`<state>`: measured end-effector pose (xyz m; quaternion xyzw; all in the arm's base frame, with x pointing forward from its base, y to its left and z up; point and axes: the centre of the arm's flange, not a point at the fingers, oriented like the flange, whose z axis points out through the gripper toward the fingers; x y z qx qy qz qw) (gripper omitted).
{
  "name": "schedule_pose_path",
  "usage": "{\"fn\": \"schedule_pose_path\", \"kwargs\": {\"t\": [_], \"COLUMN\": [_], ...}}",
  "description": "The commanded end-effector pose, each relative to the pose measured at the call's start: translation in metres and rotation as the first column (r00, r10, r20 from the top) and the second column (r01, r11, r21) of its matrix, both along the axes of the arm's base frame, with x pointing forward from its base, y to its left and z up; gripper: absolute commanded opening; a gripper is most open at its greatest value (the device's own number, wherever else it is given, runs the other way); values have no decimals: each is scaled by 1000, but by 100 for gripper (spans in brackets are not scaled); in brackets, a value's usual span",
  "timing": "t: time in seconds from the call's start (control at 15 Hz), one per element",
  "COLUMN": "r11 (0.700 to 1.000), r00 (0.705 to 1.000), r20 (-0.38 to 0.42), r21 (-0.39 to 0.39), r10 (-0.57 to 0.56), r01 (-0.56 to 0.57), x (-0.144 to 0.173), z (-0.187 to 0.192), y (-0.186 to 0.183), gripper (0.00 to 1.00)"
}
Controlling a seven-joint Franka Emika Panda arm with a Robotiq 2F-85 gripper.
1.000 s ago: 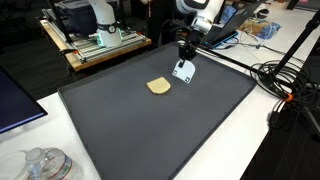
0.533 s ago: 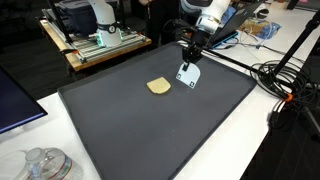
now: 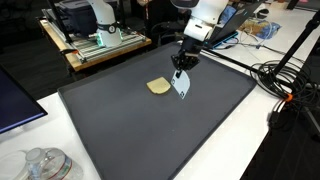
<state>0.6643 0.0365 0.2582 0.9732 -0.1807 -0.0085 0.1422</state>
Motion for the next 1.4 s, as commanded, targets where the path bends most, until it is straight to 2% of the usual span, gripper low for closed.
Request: {"fn": "schedule_pose_path", "kwargs": {"t": [0.0, 0.27, 0.6, 0.93, 1.07, 1.13, 1.33], "r11": [989, 959, 900, 860, 846, 837, 824], "r00": [997, 990, 983, 979, 979, 981, 982], "r20": [-4, 2, 19, 66, 45, -8, -86], "r21": [129, 246, 406, 491, 512, 520, 535], "r10": [-73, -143, -183, -195, -198, -194, -167], "r01": [73, 138, 159, 138, 148, 169, 187], "x": [10, 8, -5, -36, -42, -45, -52], "z": [16, 26, 44, 66, 75, 81, 94], "y": [-46, -104, -165, -200, -205, -205, -196], "gripper": [1, 1, 1, 1, 1, 1, 1]}}
